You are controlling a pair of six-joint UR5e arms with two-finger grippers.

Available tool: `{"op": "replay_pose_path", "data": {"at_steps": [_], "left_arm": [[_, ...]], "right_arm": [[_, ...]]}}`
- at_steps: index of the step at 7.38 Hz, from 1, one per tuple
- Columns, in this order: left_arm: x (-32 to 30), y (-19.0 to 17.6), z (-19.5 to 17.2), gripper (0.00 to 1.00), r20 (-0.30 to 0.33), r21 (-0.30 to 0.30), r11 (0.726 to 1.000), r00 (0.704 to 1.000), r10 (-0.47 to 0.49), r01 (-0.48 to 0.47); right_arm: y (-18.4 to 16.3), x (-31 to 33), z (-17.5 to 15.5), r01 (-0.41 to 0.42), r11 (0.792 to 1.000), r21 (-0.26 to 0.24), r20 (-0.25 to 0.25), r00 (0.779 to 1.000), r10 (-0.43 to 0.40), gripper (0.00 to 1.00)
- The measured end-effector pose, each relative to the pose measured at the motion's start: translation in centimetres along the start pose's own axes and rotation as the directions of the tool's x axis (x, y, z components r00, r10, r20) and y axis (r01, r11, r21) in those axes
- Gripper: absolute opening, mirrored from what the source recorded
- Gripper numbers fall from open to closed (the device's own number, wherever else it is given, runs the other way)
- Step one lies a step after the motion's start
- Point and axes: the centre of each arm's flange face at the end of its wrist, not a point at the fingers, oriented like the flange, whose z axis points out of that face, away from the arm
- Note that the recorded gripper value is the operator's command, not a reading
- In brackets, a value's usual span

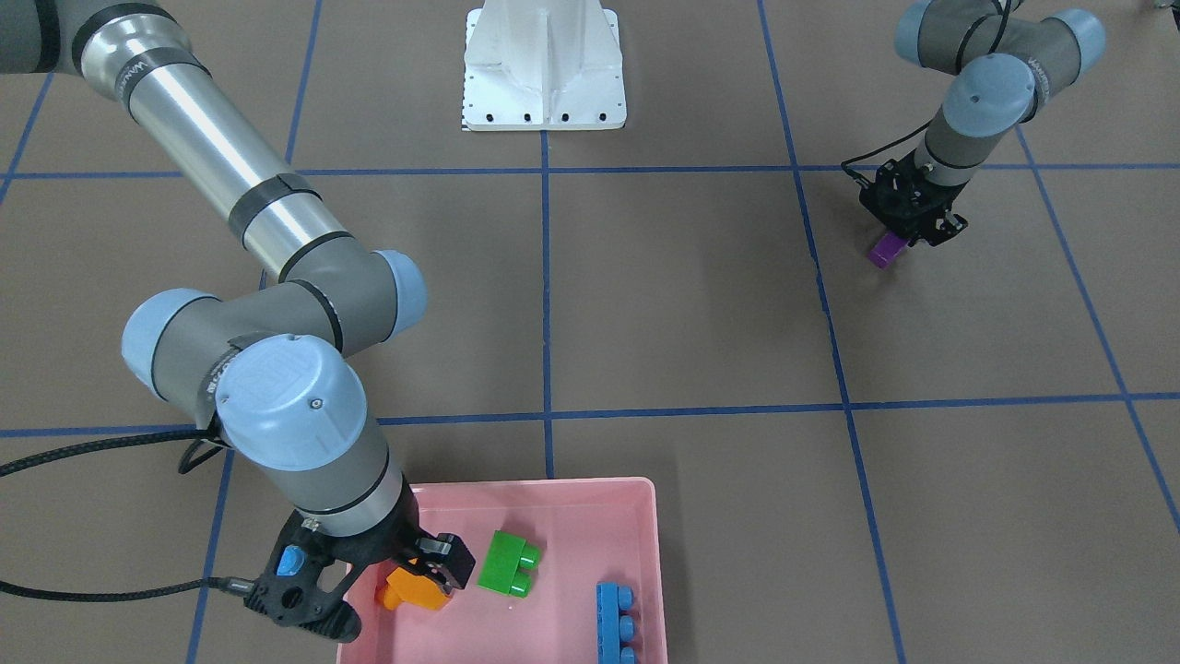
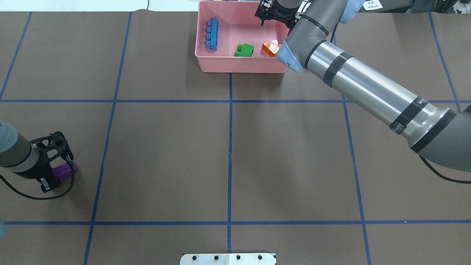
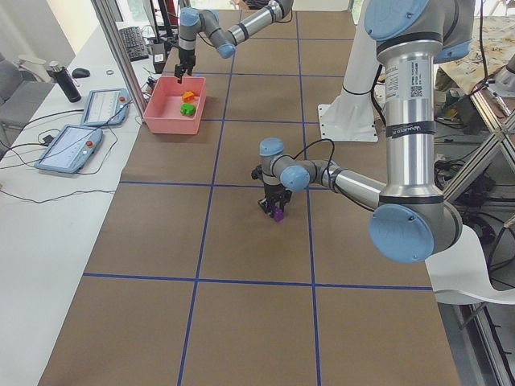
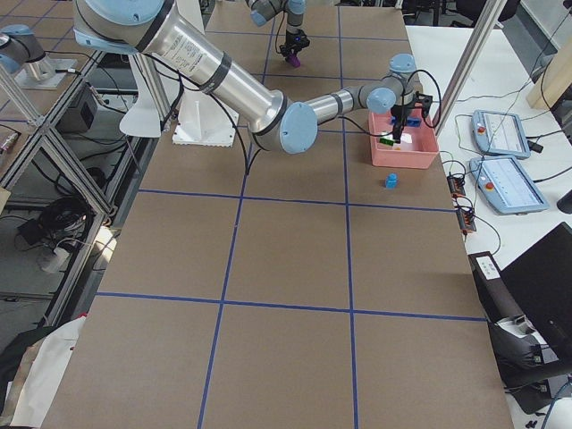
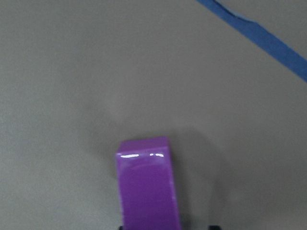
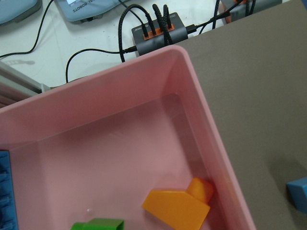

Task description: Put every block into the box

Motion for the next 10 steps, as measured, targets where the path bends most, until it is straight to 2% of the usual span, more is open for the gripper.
{"op": "replay_pose_path", "data": {"at_steps": [1,2,5,6,8,10], "left_arm": [[-0.4,-1.0,-1.2,0.0,0.003,0.012,1.0,1.0,-0.013,0.012],[-1.2,-4.7,-4.2,0.0,0.005,0.036,0.998,0.999,-0.046,0.046],[-4.2,-21.1,-19.6,0.0,0.019,0.102,0.973,0.978,-0.208,0.205],[-4.9,-23.8,-22.2,0.0,0.023,0.114,0.966,0.971,-0.236,0.232],[-5.2,-26.3,-24.8,0.0,0.024,0.14,0.954,0.962,-0.271,0.265],[-5.8,-31.2,-27.4,0.0,0.018,0.168,0.931,0.943,-0.331,0.324]], "right_arm": [[-1.0,1.7,0.3,0.018,1.0,0.003,-0.013,1.0,-0.018,1.0],[-2.0,4.0,0.9,0.046,0.999,-0.001,-0.028,0.999,-0.046,1.0],[-2.9,12.6,4.0,0.156,0.987,-0.048,-0.065,0.985,-0.159,1.0],[-2.9,13.6,4.6,0.167,0.984,-0.053,-0.068,0.983,-0.171,1.0],[-2.1,14.6,5.9,0.181,0.981,-0.064,-0.068,0.98,-0.185,1.0],[-0.8,14.7,7.6,0.208,0.976,-0.065,-0.044,0.976,-0.211,0.98]]}}
